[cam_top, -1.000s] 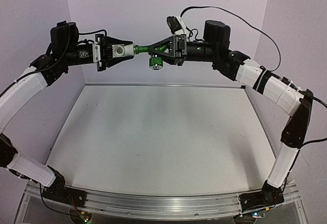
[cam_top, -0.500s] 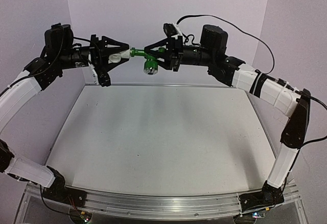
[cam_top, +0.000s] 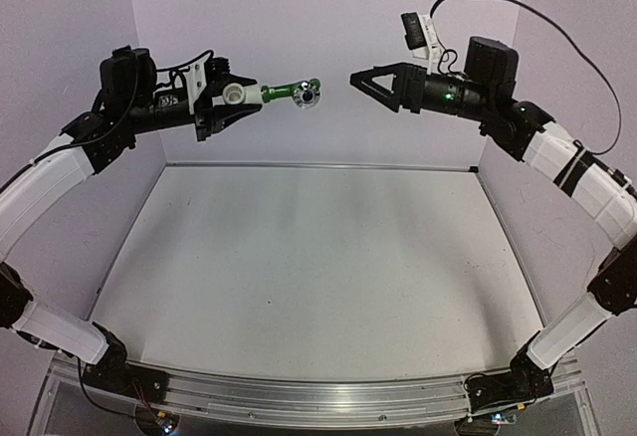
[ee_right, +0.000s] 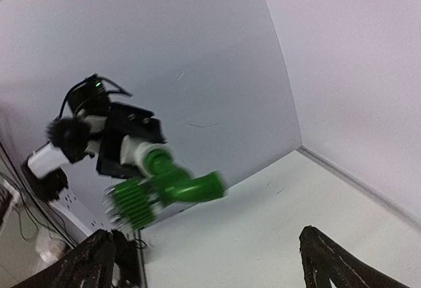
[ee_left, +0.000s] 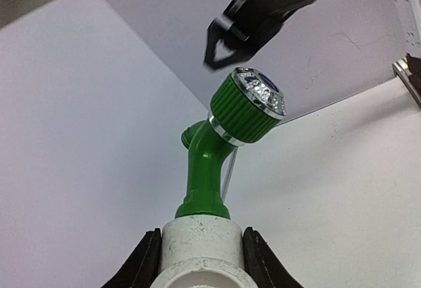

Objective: Install the water faucets

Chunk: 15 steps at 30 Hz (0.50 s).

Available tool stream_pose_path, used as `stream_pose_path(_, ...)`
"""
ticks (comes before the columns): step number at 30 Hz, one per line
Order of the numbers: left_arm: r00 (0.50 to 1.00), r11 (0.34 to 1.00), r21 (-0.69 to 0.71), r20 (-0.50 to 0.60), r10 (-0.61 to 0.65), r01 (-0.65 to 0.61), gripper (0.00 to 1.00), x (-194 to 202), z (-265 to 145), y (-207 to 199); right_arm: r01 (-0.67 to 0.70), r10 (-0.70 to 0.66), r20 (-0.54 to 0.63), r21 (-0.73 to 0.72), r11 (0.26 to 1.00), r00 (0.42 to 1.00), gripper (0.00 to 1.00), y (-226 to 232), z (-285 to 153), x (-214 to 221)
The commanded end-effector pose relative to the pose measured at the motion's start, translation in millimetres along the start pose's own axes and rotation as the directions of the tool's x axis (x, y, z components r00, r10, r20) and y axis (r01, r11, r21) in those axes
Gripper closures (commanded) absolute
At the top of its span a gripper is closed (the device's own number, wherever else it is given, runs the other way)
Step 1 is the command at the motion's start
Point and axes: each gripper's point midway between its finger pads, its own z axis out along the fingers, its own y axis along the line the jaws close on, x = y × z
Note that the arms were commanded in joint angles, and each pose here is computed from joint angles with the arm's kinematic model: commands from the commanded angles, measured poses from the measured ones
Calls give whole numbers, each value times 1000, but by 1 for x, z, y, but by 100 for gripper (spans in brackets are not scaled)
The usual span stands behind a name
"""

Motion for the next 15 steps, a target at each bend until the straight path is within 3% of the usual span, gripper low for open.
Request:
stream_pose_path(1, 907, 898, -127, 49, -419, 422, 100, -16, -19, 42, 353, -355, -22, -67, 933, 934, 2, 26, -12, 5)
stream_pose_path(7, 741, 742, 123, 64, -668, 659, 100, -35, -6, 23, 434, -439, -64, -74, 898, 896, 2, 25, -7, 26)
stream_pose_path(15, 687, 682, 185, 45, -725, 708, 100, -39, -5, 16, 537, -552, -97, -143, 831, 828, 2, 38, 2, 46)
